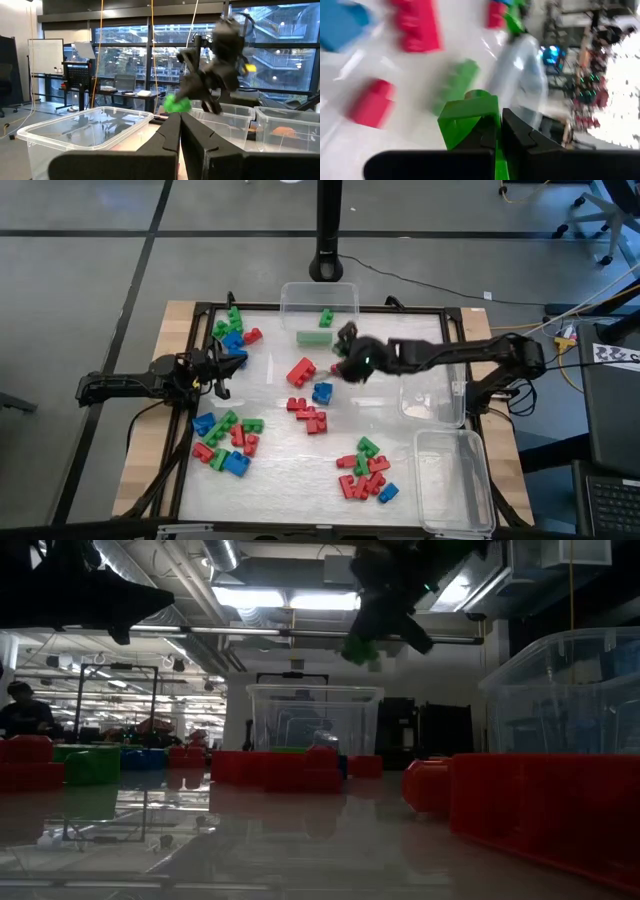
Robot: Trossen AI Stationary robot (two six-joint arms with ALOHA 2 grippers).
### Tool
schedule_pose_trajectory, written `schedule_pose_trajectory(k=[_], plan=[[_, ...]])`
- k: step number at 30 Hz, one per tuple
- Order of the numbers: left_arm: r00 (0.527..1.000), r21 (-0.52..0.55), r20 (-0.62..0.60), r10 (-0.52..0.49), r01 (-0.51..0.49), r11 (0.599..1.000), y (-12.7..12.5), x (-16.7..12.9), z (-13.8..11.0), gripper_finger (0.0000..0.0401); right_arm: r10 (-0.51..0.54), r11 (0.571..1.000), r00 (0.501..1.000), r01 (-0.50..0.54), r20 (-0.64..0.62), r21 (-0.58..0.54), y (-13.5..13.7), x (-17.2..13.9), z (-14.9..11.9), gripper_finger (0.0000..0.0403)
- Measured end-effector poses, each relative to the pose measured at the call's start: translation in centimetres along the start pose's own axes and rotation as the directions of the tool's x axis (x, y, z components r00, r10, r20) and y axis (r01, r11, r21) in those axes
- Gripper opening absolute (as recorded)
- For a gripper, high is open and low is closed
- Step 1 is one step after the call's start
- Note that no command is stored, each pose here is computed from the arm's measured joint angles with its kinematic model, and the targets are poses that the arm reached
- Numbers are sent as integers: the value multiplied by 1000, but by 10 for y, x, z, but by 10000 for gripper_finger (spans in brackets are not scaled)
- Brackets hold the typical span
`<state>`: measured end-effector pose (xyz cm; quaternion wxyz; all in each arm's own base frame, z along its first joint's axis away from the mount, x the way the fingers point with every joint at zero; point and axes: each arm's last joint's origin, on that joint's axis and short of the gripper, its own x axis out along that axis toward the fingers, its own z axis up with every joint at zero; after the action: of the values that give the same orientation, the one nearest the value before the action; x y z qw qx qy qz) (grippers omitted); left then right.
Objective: Sort blocks
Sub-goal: Put the green game piece into the top transparent bin
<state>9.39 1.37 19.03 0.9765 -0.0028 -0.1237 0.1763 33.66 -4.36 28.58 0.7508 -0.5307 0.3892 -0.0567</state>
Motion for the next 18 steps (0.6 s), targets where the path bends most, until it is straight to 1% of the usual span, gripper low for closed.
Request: schedule_pose_trajectory(k=[5, 9, 11, 14, 18], plan=[[1000, 0, 0, 0, 0, 1000, 0, 0, 0, 1, -73, 992, 996, 67, 47, 105, -44, 2, -23, 12], [1000, 0, 0, 1, -1, 1000, 0, 0, 0, 1, -145, 969, 989, 134, 39, 209, -68, 9, -52, 14], [1000, 0, 0, 1, -1, 1000, 0, 0, 0, 1, -153, 956, 987, 137, 43, 258, -74, 14, -66, 14], [1000, 0, 0, 1, -1, 1000, 0, 0, 0, 1, -133, 939, 990, 111, 46, 326, -76, 27, -86, 13], [1000, 1, 0, 2, -2, 1000, 0, 0, 0, 1, -138, 911, 990, 111, 39, 398, -76, 49, -102, 19]])
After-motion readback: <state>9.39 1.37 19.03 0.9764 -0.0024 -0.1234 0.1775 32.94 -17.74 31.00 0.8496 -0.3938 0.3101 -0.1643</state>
